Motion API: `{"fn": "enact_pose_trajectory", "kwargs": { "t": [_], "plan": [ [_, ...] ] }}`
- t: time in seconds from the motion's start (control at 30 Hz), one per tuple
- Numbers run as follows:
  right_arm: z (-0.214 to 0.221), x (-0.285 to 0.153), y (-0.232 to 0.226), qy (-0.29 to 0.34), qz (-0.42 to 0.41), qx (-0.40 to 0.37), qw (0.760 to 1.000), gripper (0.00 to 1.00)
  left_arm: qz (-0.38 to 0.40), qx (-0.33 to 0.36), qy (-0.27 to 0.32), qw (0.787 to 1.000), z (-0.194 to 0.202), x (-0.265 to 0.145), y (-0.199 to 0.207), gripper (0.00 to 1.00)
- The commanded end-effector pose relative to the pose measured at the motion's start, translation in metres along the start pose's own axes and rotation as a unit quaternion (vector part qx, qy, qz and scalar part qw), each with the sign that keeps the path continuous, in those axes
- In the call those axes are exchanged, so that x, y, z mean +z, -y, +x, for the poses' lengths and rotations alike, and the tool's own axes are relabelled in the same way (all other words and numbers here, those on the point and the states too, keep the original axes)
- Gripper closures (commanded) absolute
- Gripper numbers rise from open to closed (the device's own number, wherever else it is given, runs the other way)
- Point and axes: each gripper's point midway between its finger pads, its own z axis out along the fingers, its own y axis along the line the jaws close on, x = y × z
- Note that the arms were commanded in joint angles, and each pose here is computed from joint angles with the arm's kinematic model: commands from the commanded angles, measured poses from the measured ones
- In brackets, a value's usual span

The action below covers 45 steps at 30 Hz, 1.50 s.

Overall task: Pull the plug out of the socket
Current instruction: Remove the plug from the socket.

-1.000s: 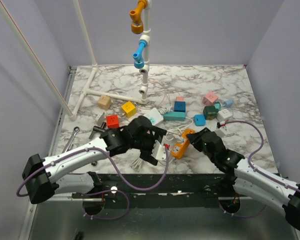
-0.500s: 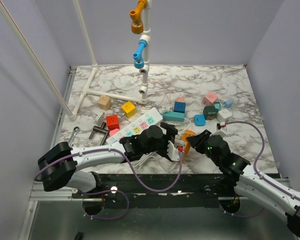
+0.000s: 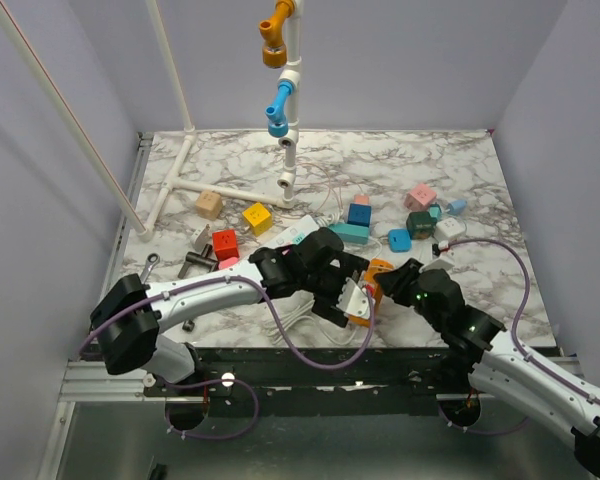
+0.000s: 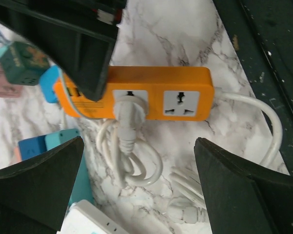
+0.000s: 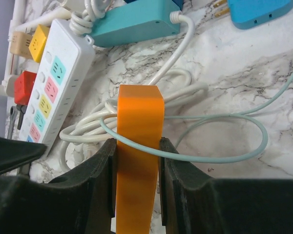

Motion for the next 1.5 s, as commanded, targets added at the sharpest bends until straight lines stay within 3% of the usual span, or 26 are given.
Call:
{"fn": "enact_pose_trajectory", "kwargs": {
  "t": [0.0, 0.47, 1.0, 1.47],
  "plan": [
    [-0.027, -0.012, -0.04, 0.023, -0.063, -0.015, 0.998, 0.99, 0.091, -0.036, -0.004, 0.995, 0.009, 0.003, 0.027, 0.03],
    [-0.027, -0.015, -0.051, 0.013, -0.085, -0.026, 0.996, 0.99, 0.067, -0.034, -0.028, 0.997, 0.017, 0.028, -0.006, 0.24],
    [-0.028, -0.017, -0.049, 0.013, -0.079, -0.027, 0.996, 1.0, 0.047, -0.034, -0.075, 0.995, 0.039, 0.035, -0.014, 1.0],
    [0.01, 0.011, 0.024, -0.02, 0.079, -0.015, 0.997, 0.99, -0.011, -0.041, -0.068, 0.997, 0.017, -0.002, -0.029, 1.0]
  ]
}}
